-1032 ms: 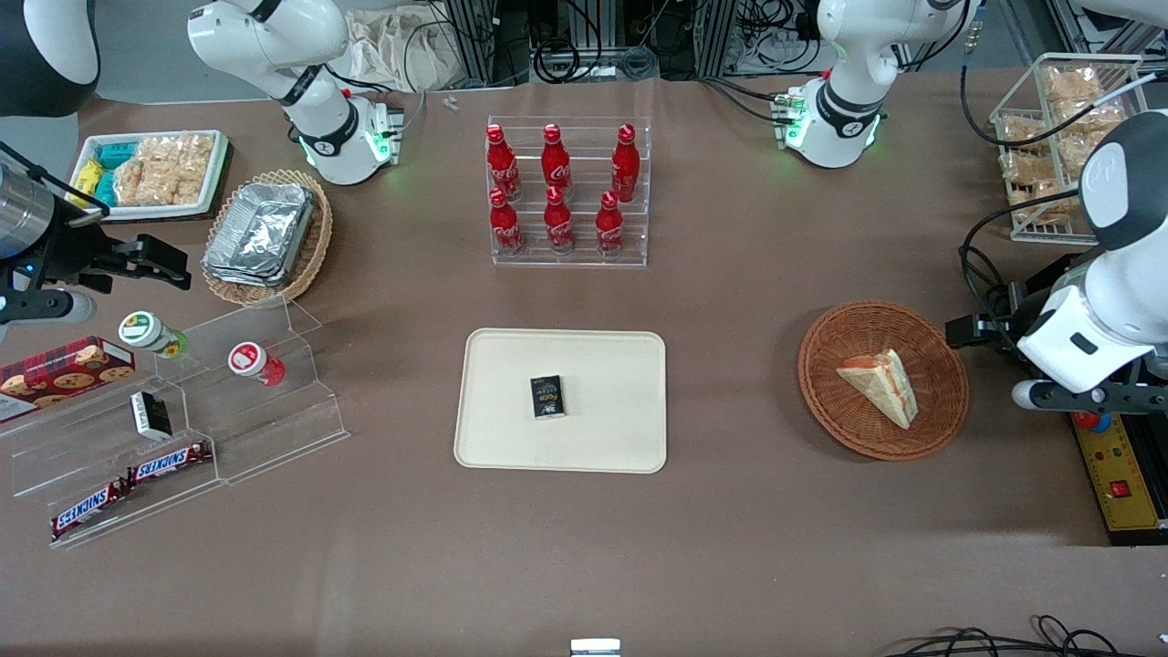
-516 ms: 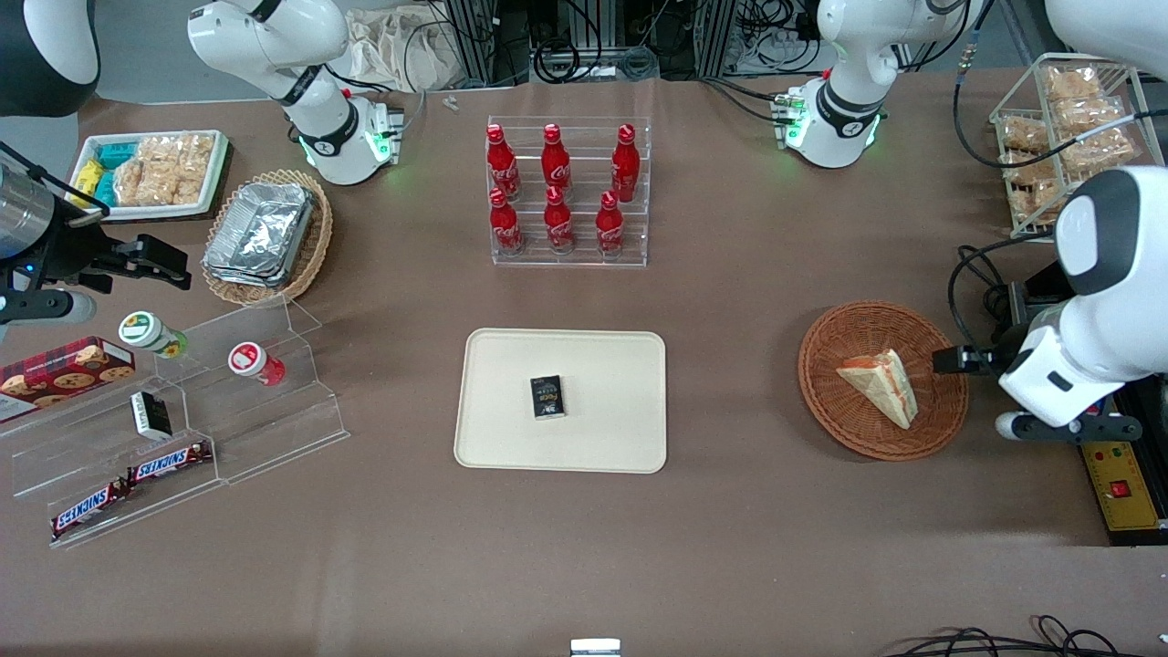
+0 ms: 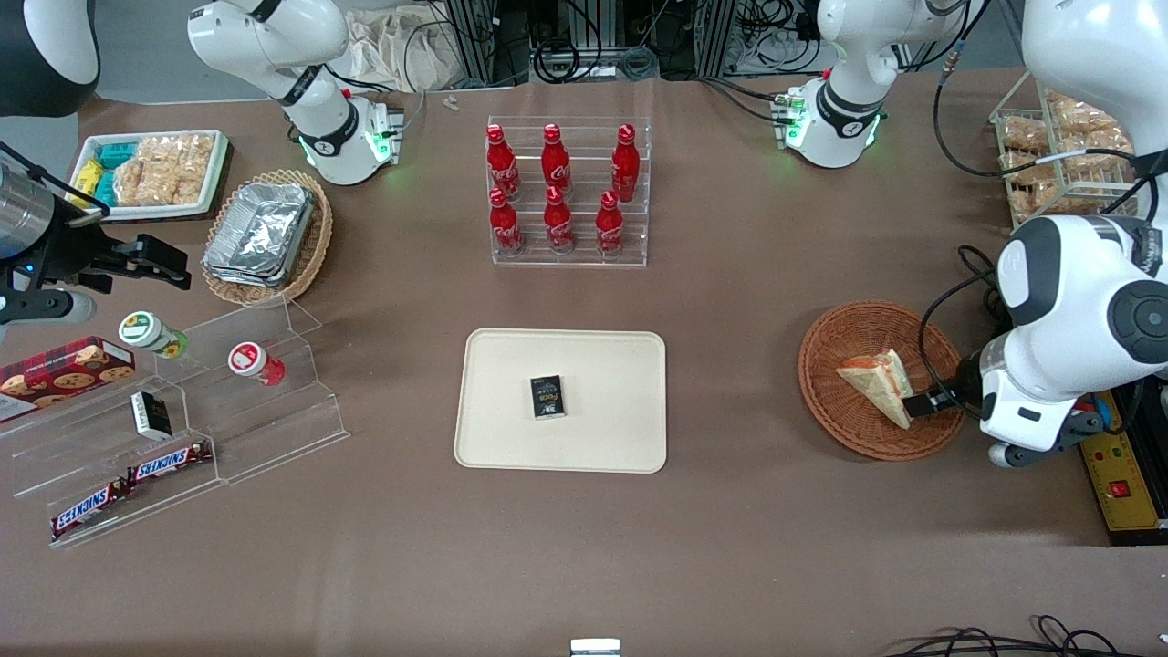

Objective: Place sandwich from basket to tray
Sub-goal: 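Lower the open left gripper over the sandwich in the wicker basket, then close the left gripper on the wrapped sandwich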

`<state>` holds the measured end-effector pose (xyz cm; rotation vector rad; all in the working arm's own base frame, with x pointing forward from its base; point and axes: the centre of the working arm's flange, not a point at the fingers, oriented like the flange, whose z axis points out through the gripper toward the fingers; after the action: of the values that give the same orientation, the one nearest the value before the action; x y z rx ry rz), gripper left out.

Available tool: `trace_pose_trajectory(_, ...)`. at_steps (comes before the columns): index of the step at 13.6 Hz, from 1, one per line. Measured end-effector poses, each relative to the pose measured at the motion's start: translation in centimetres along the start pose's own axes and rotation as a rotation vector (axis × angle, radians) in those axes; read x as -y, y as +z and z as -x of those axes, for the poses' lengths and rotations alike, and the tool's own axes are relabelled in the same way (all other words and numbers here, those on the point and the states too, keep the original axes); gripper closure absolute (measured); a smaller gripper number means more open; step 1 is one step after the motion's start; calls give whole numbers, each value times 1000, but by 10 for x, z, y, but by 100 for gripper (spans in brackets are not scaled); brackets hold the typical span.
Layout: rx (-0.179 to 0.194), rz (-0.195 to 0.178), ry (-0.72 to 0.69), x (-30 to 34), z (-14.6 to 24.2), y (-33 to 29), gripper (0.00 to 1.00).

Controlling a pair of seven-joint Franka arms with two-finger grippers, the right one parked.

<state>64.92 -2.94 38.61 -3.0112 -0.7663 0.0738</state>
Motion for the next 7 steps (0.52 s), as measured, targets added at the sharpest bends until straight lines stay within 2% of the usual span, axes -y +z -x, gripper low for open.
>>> trace_pose_trajectory(3,32,-20,-162,0,6,35,0)
trace_pose_trajectory(7,46,-26,-208,9,25,92,0)
